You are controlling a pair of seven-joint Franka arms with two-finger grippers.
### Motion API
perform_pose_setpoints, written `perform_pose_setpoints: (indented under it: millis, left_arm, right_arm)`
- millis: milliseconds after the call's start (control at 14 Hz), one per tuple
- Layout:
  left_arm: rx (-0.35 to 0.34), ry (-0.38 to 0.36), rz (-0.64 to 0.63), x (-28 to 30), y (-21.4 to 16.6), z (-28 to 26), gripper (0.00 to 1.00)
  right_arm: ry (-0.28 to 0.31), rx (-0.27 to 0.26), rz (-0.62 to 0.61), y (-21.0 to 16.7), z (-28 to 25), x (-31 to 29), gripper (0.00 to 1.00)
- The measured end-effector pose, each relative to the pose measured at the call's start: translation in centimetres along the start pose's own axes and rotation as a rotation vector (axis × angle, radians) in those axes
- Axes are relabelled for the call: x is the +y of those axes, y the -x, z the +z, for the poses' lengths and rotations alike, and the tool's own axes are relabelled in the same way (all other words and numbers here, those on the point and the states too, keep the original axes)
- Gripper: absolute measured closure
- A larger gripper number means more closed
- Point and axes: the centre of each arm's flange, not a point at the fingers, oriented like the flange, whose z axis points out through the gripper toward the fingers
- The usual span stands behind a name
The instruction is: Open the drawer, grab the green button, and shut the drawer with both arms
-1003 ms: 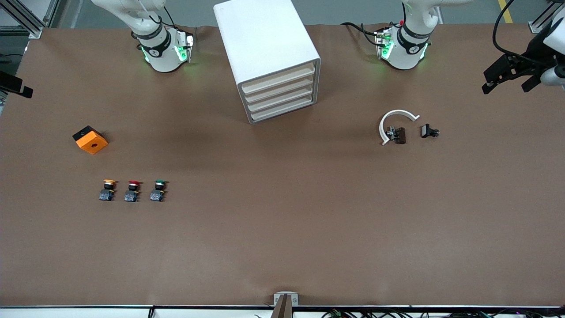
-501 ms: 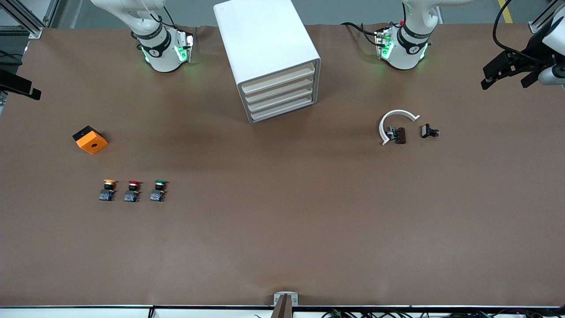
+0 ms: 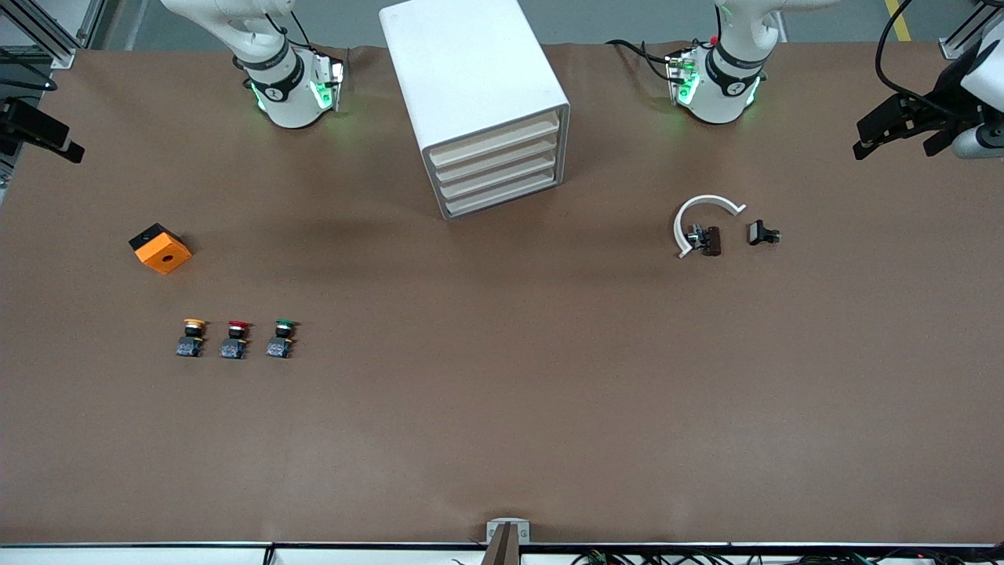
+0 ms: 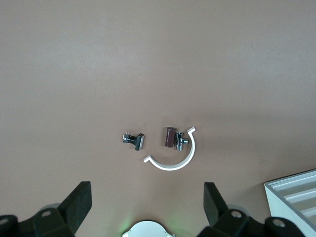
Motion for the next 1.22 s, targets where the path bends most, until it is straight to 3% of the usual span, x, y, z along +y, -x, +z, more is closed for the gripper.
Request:
perform_pose_setpoints:
  millis: [1218]
  left_arm:
    - [-0.008, 0.000, 0.000, 0.01, -0.20, 0.13, 0.00]
  right_arm:
    - [0.040, 0.047, -0.105, -0.54, -0.15, -0.05, 0.00]
